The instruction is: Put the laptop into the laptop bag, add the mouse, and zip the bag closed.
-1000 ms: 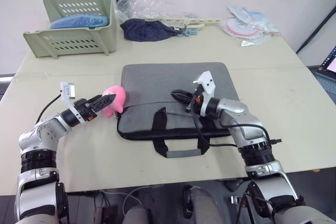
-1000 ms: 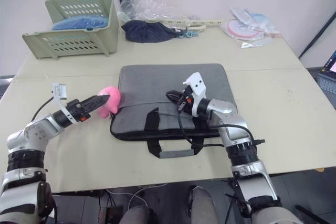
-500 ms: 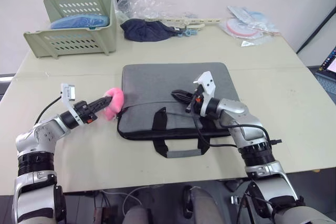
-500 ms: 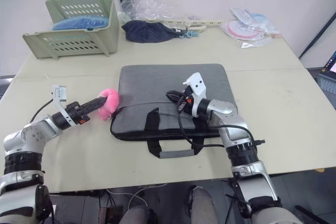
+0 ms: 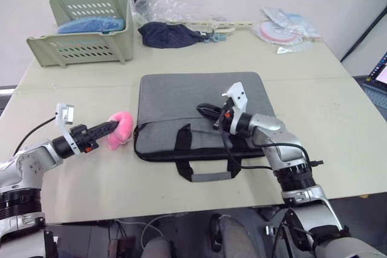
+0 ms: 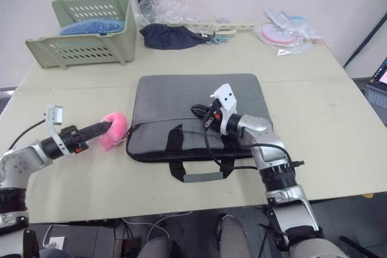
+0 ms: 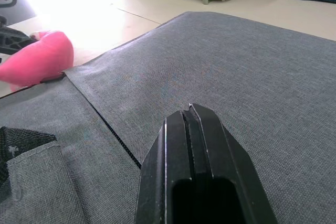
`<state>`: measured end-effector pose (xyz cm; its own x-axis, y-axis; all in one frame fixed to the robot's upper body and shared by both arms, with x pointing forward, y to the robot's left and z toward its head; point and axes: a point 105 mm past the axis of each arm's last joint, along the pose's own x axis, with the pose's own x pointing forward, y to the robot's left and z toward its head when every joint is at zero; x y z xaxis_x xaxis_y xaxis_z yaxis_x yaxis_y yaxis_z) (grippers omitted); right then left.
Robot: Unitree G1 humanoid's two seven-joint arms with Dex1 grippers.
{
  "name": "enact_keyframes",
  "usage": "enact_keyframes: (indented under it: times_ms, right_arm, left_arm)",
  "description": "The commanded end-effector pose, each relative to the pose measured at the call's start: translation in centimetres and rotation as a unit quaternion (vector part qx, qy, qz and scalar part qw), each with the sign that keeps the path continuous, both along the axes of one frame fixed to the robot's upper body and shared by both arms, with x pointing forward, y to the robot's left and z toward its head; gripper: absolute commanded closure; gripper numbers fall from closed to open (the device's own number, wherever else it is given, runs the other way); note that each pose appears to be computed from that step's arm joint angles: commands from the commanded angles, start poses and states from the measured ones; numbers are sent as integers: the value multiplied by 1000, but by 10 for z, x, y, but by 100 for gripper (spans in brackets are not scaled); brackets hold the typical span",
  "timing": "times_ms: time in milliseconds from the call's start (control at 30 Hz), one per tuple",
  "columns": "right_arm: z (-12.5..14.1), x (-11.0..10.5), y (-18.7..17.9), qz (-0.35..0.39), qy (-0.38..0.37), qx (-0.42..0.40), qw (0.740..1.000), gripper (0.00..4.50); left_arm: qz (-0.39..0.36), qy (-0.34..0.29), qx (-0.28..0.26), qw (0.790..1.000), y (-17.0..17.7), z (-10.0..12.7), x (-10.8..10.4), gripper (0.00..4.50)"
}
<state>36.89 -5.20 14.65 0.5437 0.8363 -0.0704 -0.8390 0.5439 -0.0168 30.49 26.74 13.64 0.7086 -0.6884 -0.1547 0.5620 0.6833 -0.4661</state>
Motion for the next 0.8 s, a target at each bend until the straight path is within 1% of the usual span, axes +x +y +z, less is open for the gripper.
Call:
enact_keyframes:
  times_ms: [33, 233, 433, 567, 800]
  right_arm:
    - [-55, -7, -3, -11, 87, -46, 995, 450]
    - [-57, -7, -3, -12, 90, -47, 995, 450]
    - [-59, -6, -3, -13, 91, -47, 995, 450]
    - [-59, -6, -3, -13, 91, -48, 995, 450]
    - [-59, -7, -4, -13, 90, -49, 995, 450]
  left_arm:
    - [-28, -18, 15, 999, -4, 21, -17, 447]
    - [-58, 13, 31, 998, -8, 20, -41, 447]
    - [-63, 33, 37, 997, -7, 17, -52, 447]
    - [-97, 55, 34, 993, -15, 12, -64, 447]
    - [-131, 71, 23, 988, -30, 6, -76, 447]
